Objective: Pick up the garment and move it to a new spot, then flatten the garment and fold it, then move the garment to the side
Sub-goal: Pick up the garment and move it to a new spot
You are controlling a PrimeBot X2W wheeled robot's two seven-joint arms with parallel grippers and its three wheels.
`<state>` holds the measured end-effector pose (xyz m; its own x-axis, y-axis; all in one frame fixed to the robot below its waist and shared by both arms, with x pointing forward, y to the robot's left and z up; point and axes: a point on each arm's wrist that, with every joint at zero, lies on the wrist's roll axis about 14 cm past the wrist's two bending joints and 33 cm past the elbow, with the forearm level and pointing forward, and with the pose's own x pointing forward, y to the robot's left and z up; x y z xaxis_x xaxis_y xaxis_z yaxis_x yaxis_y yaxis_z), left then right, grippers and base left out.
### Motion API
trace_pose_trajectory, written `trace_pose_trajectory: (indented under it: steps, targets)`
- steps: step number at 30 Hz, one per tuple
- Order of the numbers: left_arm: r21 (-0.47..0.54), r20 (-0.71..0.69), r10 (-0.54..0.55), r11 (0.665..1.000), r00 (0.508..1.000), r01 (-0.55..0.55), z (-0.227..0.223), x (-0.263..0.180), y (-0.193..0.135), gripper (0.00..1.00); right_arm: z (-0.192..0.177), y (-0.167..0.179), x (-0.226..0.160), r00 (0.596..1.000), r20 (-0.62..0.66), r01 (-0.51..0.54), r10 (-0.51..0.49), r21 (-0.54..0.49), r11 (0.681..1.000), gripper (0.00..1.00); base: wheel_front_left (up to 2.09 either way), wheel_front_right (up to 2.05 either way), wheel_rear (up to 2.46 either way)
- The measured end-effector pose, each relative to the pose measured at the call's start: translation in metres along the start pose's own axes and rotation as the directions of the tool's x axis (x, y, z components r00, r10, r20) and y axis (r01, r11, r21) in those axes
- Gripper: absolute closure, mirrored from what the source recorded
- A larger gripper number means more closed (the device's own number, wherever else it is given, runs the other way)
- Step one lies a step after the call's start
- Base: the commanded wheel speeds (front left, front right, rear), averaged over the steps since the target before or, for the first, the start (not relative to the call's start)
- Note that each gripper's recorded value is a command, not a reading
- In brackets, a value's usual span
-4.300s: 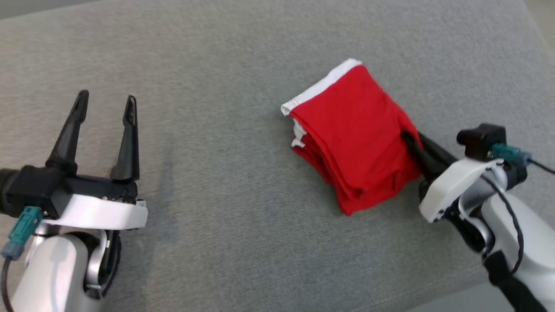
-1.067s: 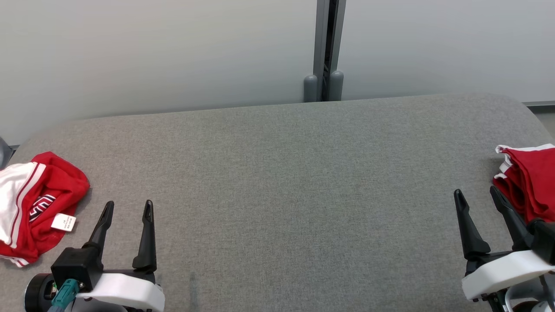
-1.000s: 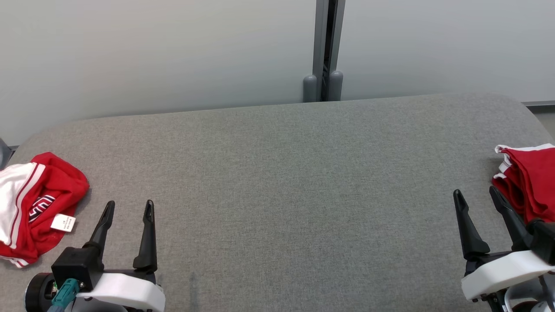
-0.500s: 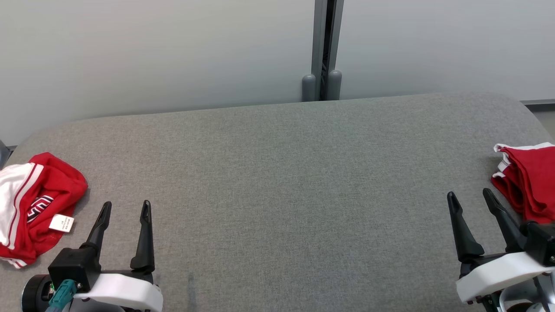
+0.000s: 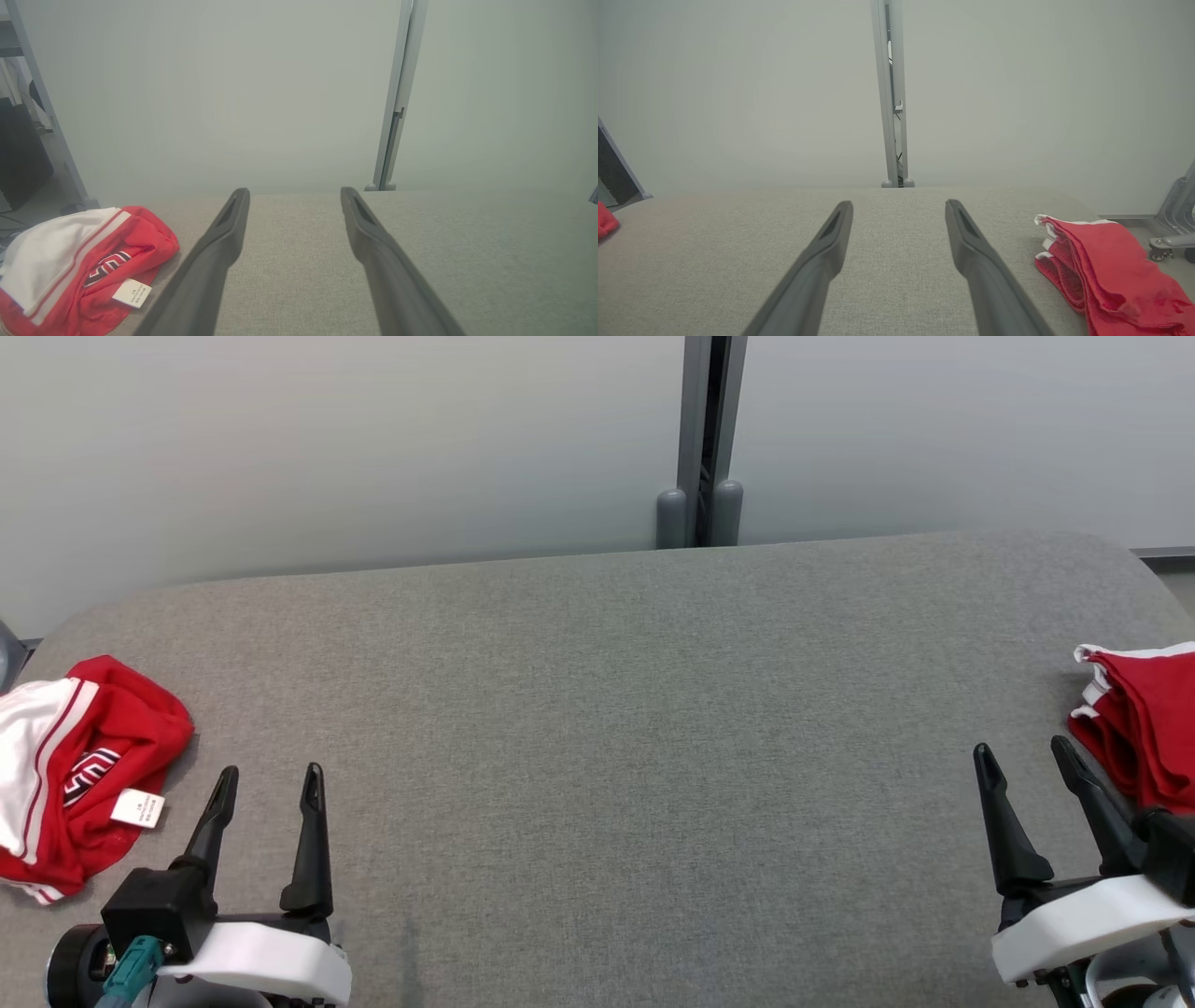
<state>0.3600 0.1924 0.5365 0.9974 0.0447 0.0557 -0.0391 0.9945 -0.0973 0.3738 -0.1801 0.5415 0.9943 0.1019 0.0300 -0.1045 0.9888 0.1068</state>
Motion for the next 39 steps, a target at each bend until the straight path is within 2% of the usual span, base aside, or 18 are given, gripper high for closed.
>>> trace_pose_trajectory:
  steps: [5, 11, 17, 25, 31, 39]
  targets:
    - [0.003, 0.037, 0.034, 0.999, 0.999, -0.034, 0.01, 0.001, 0.012, 0.0, 0.004, 0.019, 0.011, 0.998, 0.009, -0.06, 0.061, -0.005, 0.998, 0.0, 0.0, 0.0, 0.0]
    - [0.011, 0.086, 0.129, 0.991, 0.988, -0.13, 0.024, -0.006, 0.047, 0.0, 0.007, 0.057, 0.034, 0.984, 0.015, -0.179, 0.179, -0.01, 0.984, 0.0, 0.0, 0.0, 0.0]
    - [0.014, 0.117, 0.254, 0.966, 0.96, -0.257, 0.031, -0.028, 0.09, 0.0, 0.005, 0.104, 0.055, 0.95, 0.009, -0.311, 0.311, 0.001, 0.95, 0.0, 0.0, 0.0, 0.0]
    - [0.04, 0.139, 0.402, 0.911, 0.905, -0.411, 0.039, -0.07, 0.138, 0.0, -0.004, 0.161, 0.068, 0.891, -0.008, -0.453, 0.453, 0.026, 0.891, 0.0, 0.0, 0.0, 0.0]
    - [0.042, 0.148, 0.457, 0.883, 0.877, -0.467, 0.042, -0.091, 0.155, 0.0, -0.006, 0.185, 0.07, 0.86, -0.011, -0.509, 0.51, 0.037, 0.86, 0.0, 0.0, 0.0, 0.0]
    - [0.043, 0.146, 0.464, 0.88, 0.874, -0.474, 0.041, -0.092, 0.158, 0.0, -0.008, 0.188, 0.072, 0.856, -0.013, -0.515, 0.516, 0.041, 0.856, 0.0, 0.0, 0.0, 0.0]
